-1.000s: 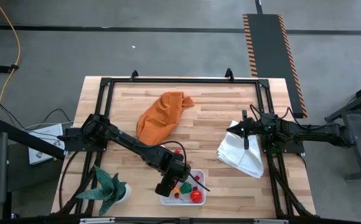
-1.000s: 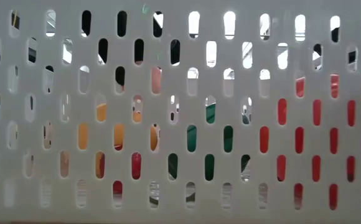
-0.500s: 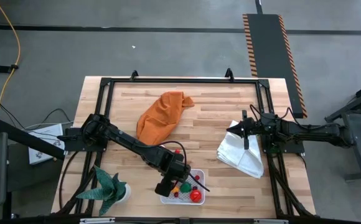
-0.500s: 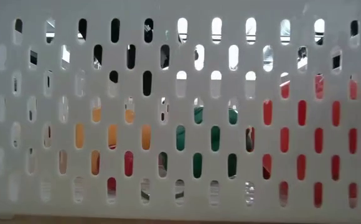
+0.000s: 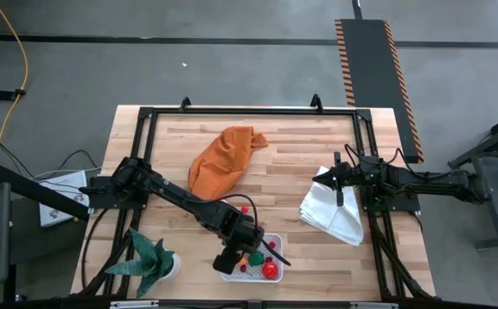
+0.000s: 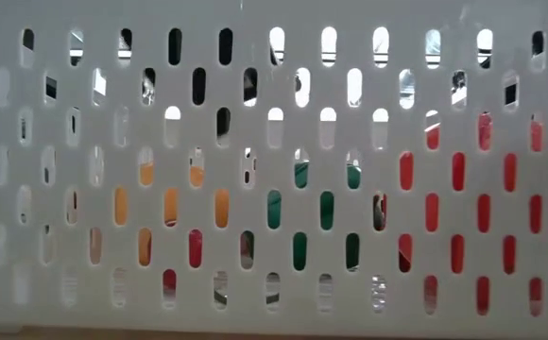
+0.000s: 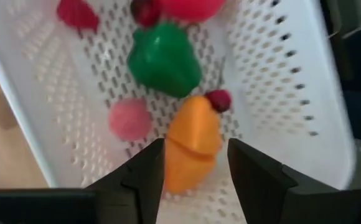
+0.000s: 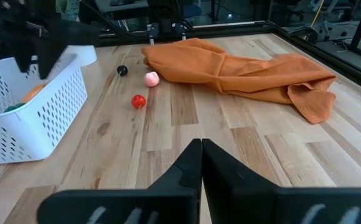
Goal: Pick and placing Produce into tupperware
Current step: Put the peach into the white bin
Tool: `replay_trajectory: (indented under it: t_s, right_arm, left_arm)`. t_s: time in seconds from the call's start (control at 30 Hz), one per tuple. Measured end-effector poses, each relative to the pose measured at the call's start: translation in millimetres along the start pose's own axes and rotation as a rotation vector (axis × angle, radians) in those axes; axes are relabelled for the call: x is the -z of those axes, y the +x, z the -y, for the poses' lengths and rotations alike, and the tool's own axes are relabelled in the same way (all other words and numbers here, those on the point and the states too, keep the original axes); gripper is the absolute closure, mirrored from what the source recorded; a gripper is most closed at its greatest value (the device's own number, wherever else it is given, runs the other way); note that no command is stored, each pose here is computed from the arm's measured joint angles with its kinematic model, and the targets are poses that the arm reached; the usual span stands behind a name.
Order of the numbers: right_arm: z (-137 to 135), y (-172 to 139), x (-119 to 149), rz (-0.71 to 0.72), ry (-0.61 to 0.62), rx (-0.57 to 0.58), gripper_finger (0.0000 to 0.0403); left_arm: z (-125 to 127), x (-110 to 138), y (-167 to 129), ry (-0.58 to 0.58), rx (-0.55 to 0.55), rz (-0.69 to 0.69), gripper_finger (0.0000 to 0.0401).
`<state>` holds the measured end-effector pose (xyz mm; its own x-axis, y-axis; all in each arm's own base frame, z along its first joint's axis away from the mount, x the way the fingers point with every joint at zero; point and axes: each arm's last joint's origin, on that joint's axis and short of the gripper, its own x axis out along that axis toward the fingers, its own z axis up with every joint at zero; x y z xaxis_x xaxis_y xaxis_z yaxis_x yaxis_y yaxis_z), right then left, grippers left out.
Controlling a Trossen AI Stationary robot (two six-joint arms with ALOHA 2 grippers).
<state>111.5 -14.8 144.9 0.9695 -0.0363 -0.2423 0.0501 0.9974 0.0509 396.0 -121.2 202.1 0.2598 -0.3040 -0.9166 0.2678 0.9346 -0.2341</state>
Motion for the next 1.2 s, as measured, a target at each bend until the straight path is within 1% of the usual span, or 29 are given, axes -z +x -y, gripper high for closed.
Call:
replay_trajectory:
  t_s: [0.13,0.3,0.63,0.77,0.87,1.03,1.2]
  right_arm:
    - [0,0,0,0.000,0.000,0.000,0.0402]
    - [0,0,0,0.000,0.000,0.000,0.0402]
    - [0,0,0,0.000,0.000,0.000,0.0402]
    - [0,0,0,0.000,0.000,0.000,0.0402]
    - [0,0,0,0.000,0.000,0.000,0.0402]
    - [0,0,0,0.000,0.000,0.000,0.0402]
    - [0,0,0,0.000,0.000,0.000,0.0402]
  left_arm:
    - [4,-10,-11,0.010,0.018,0.041,0.0248]
    - [9,-23,-31,0.027,0.010,0.078,0.0258]
    - [17,-39,-74,0.046,-0.086,0.113,0.0295]
    - [20,-41,-92,0.050,-0.129,0.102,0.0305]
    - [22,-42,-102,0.050,-0.139,0.099,0.0310]
    - [22,-43,-117,0.038,-0.138,0.101,0.0310]
    - [14,-43,-131,-0.023,-0.081,0.092,0.0310]
